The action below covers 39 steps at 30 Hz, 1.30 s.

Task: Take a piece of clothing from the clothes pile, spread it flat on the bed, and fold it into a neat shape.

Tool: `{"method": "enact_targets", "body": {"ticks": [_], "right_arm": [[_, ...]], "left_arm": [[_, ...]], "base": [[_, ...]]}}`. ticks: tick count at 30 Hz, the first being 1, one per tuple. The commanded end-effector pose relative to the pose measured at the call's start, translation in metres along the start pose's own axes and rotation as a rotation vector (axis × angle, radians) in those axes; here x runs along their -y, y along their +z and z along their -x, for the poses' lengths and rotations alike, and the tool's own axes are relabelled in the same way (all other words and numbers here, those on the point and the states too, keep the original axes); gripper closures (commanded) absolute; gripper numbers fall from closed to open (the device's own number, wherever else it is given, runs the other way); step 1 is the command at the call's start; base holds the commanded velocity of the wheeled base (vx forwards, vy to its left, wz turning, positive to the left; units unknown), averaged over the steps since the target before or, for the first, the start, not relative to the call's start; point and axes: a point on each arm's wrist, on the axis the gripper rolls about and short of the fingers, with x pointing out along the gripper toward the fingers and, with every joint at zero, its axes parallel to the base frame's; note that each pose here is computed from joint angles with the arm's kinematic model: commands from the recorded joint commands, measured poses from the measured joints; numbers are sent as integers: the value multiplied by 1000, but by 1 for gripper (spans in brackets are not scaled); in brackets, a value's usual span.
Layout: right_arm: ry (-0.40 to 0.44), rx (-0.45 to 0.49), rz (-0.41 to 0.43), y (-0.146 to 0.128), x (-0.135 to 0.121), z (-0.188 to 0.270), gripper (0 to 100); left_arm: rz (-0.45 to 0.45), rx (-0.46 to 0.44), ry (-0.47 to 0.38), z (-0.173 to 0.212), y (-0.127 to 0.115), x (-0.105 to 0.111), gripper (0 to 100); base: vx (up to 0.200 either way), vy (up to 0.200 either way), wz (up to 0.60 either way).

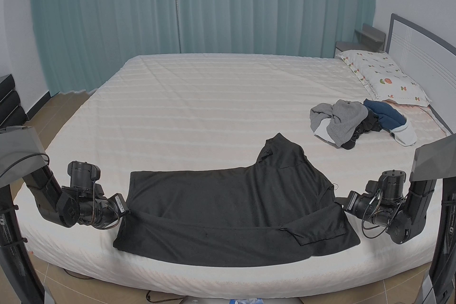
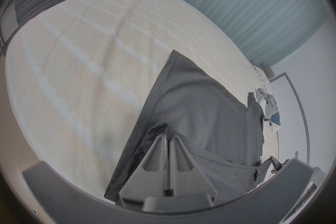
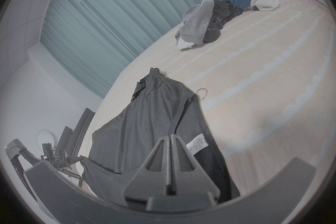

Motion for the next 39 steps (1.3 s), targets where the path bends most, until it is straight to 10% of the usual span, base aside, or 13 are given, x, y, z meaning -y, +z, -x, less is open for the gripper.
{"method": "enact_targets", "body": {"ticks": [1, 19, 20, 21, 33, 39], "right_arm": [[-4, 17, -16, 4, 3, -2, 100], [-37, -8, -74, -9, 23, -14, 100], [-37, -8, -74, -10, 23, -14, 100], [-36, -9, -74, -10, 23, -14, 0], [17, 49, -171, 2, 5, 19, 0], [62, -82, -275, -19, 0, 48, 0]], "left_arm": [[4, -4, 4, -2, 0, -1, 100], [13, -27, 21, -14, -3, -6, 100], [13, -28, 22, -14, -3, -6, 0], [13, -28, 22, -14, -3, -6, 0], [37, 57, -17, 10, 18, -7, 0], [-49, -44, -102, 29, 8, -18, 0]], "base": [[0, 0, 0], [0, 0, 0], [0, 0, 0], [0, 0, 0], [0, 0, 0], [0, 0, 0]]}}
